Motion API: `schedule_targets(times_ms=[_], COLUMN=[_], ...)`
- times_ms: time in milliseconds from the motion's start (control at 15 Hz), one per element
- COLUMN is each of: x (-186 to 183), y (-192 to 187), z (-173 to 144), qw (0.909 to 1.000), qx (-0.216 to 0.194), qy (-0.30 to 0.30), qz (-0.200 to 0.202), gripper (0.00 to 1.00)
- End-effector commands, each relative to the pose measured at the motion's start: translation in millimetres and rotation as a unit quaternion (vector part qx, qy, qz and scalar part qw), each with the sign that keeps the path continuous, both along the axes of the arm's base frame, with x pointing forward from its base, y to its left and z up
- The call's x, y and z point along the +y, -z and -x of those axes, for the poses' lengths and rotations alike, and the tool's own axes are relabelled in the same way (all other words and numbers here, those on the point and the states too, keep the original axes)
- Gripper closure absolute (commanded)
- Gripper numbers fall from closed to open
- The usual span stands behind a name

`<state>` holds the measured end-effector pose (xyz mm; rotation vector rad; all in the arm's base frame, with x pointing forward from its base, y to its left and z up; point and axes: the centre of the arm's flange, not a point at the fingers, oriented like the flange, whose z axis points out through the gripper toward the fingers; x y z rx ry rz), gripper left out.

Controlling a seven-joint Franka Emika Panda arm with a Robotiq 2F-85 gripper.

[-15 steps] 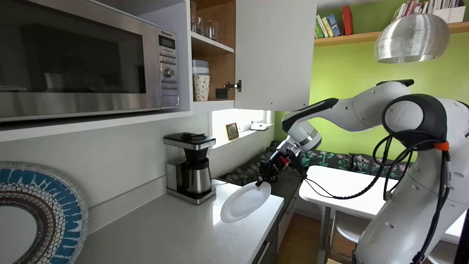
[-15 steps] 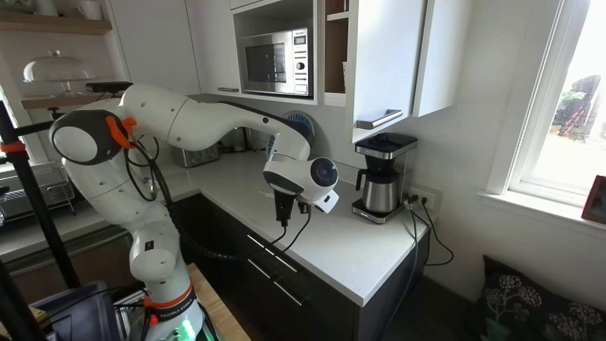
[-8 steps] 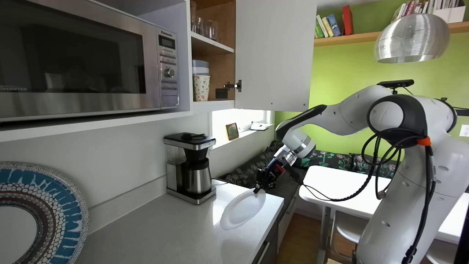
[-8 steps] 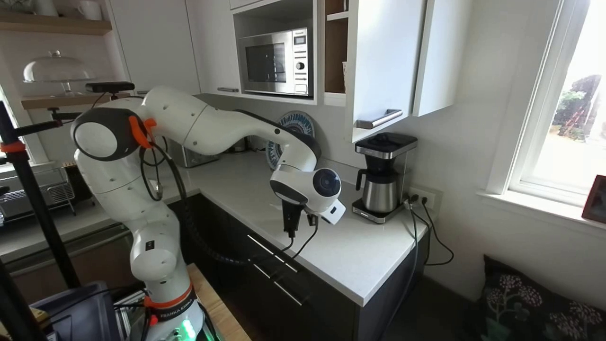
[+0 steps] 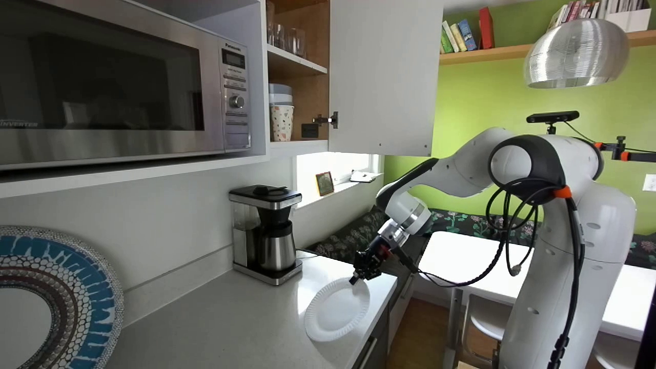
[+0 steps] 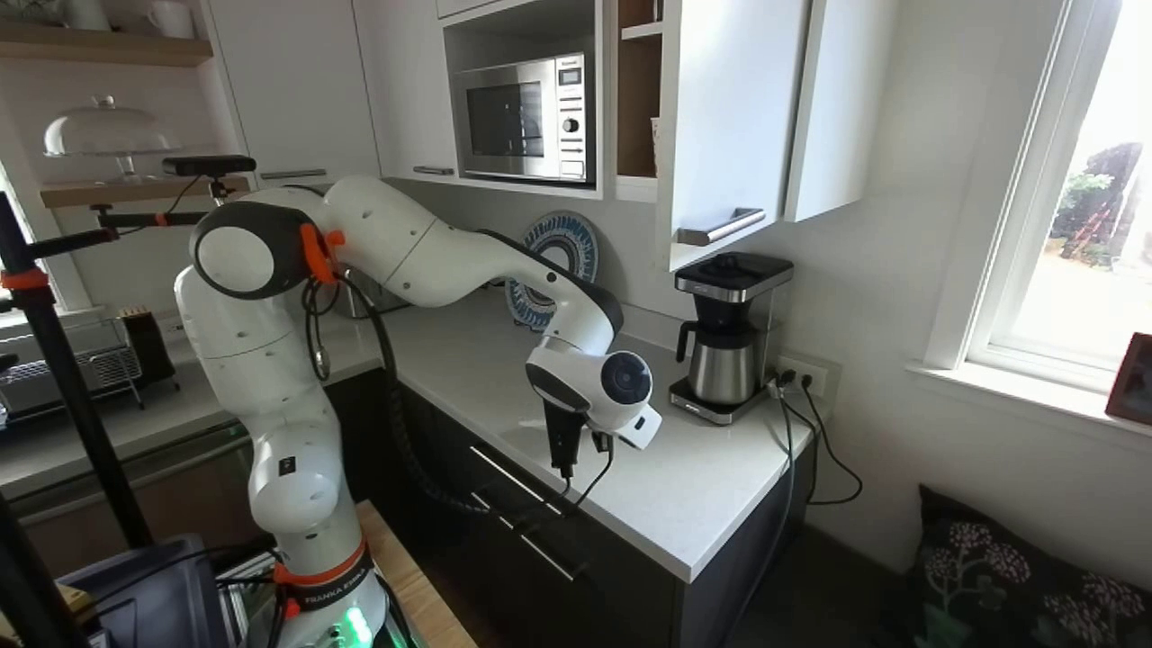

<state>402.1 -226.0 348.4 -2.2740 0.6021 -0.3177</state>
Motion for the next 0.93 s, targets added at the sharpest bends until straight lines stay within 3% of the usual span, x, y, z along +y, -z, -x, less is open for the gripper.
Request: schedule_targets(times_ms=[0, 533, 867], x=[-3.5, -10.1, 8.8], y=[6.3, -37.1, -92.6], z=[4.2, 9.8, 2.7], qw=[0.9996, 0.9922, 0.9793], qx=[-0.009, -0.029, -0.046], qy=[0.011, 0.068, 0.127], qz=[0.022, 0.100, 0.151], gripper=[0.59, 0.00, 0.00])
